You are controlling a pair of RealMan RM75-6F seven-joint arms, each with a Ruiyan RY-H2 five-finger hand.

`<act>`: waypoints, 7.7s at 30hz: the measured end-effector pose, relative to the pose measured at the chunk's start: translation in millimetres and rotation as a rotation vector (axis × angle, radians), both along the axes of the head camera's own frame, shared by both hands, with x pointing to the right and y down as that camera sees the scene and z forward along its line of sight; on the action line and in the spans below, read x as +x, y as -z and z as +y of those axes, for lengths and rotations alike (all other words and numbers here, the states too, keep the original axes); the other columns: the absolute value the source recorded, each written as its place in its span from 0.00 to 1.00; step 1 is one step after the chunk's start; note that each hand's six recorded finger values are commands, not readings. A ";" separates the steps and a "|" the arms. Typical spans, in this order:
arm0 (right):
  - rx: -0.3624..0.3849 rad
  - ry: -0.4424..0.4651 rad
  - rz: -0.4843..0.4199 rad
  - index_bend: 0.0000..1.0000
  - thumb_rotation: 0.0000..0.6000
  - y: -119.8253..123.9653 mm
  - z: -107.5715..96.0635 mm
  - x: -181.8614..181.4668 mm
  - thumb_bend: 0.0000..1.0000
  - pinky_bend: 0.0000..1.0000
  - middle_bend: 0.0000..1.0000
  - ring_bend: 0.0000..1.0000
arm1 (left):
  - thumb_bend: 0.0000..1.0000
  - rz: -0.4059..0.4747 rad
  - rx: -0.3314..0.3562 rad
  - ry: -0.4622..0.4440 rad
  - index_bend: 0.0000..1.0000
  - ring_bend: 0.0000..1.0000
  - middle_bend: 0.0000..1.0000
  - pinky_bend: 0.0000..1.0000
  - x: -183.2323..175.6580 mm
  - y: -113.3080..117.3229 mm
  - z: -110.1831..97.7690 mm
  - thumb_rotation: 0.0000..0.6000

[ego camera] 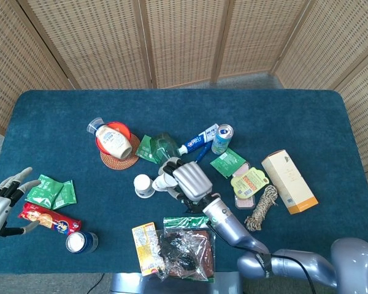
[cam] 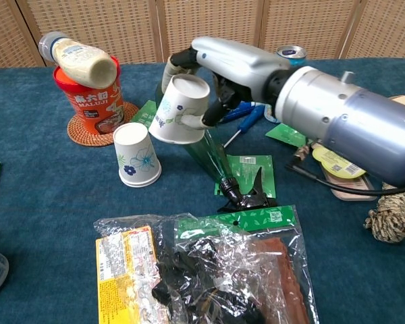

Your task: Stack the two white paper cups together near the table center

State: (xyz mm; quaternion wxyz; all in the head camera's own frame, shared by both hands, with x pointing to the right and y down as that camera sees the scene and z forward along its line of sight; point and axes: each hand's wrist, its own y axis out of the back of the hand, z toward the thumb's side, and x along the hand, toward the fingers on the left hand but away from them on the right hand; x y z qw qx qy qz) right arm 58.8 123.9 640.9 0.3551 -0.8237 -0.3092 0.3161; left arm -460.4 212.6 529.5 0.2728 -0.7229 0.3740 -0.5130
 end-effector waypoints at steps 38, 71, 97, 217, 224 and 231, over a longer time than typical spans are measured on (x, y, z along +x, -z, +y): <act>0.040 0.087 0.050 0.38 1.00 3.5 1.3 -74.6 0.45 0.65 0.34 0.24 | 0.23 0.026 0.003 0.019 0.17 0.00 0.00 0.09 -7.1 6.1 -3.3 1.00; 0.059 0.091 0.077 0.37 1.00 2.3 -2.7 -79.1 0.42 0.65 0.33 0.24 | 0.23 0.031 0.003 0.023 0.17 0.00 0.00 0.09 -9.7 8.0 -4.1 1.00; 0.058 0.100 0.079 0.18 1.00 6.6 3.7 -82.8 0.34 0.65 0.28 0.21 | 0.23 0.035 0.007 0.025 0.17 0.00 0.00 0.09 -11.5 10.0 -4.7 1.00; 0.220 -0.436 0.352 0.13 1.00 35.7 62.2 355.8 0.07 0.28 0.00 0.00 | 0.23 -0.129 0.047 0.003 0.17 0.00 0.00 0.09 2.5 -14.3 12.1 1.00; 0.184 -0.475 0.434 0.13 1.00 30.1 82.8 376.8 0.07 0.27 0.00 0.00 | 0.23 -0.171 0.046 0.014 0.17 0.00 0.00 0.10 -7.3 -17.5 9.0 1.00; 0.188 -0.474 0.499 0.13 1.00 29.7 83.2 383.2 0.07 0.20 0.00 0.00 | 0.23 -0.218 0.077 0.019 0.16 0.00 0.00 0.10 -13.2 -18.0 4.9 1.00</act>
